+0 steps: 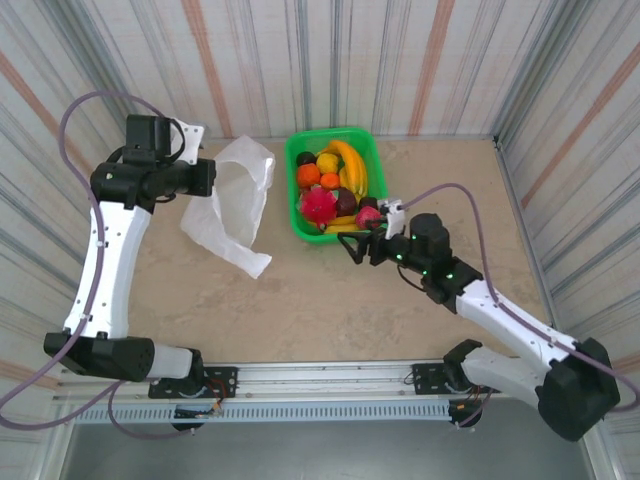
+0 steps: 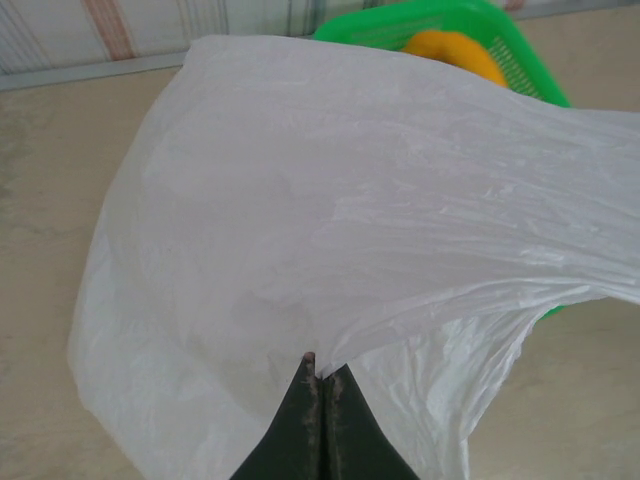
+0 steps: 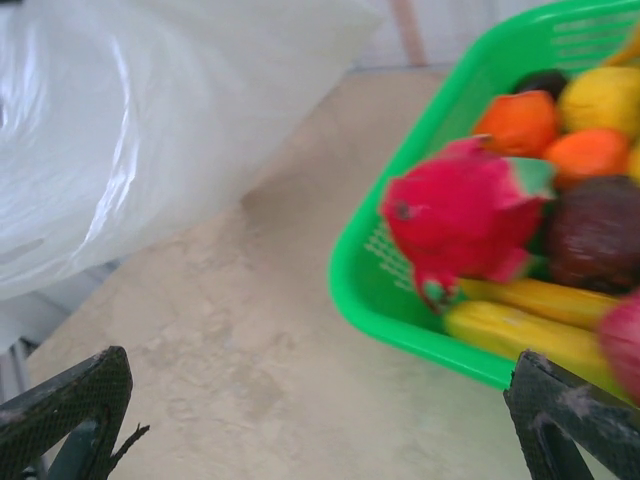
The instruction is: Place the fake fruits into the plastic bag and tie a complex knot
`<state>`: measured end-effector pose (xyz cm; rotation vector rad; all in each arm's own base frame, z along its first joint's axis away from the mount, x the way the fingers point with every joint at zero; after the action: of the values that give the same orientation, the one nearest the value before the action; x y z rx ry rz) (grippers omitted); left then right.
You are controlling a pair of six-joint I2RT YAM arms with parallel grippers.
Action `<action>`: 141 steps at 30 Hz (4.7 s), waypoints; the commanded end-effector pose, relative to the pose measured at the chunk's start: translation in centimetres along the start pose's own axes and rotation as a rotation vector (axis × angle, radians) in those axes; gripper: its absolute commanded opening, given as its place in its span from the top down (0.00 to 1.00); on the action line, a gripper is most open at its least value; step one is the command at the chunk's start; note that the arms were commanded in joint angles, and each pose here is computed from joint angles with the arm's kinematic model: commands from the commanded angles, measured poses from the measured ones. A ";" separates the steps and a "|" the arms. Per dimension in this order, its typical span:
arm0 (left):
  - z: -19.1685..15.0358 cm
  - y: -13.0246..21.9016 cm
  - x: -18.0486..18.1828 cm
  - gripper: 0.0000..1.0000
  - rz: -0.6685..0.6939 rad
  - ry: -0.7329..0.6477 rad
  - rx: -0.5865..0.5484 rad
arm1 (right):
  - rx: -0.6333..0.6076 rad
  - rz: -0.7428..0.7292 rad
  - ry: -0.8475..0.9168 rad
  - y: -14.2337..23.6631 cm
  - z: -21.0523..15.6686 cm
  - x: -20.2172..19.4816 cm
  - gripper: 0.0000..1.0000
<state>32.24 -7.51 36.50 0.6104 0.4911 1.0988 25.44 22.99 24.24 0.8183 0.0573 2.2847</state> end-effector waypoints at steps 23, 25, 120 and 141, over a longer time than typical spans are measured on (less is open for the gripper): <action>1.0 2.0 -4.9 1.00 -0.351 0.203 -0.120 | -0.268 0.079 0.055 -12.3 11.2 10.1 0.12; 0.8 2.3 -4.4 1.00 -0.307 0.180 -0.122 | -0.250 0.011 0.069 -12.6 11.4 9.3 0.30; -1.1 -1.9 -3.5 1.00 -0.111 0.798 -0.118 | 0.336 -0.151 -0.091 -2.7 8.8 2.7 0.01; -2.4 0.5 0.4 1.00 -0.040 1.168 -0.362 | 0.374 -0.591 -0.361 -2.8 4.9 -6.8 0.01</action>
<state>30.73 -7.46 33.83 -0.3358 1.2586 1.3793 31.24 19.48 24.54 1.1816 0.5801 1.7216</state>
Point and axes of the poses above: each hand's point on the last joint's axis, 136 mm out from that joint toward the fingers, its own y axis back along the fingers, its own x axis along the line the jaws close on, z = x × y, the point moved 3 cm from there along y, back along the fingers, and after that the axes turned 8 degrees about -y, right-handed, at the moved point
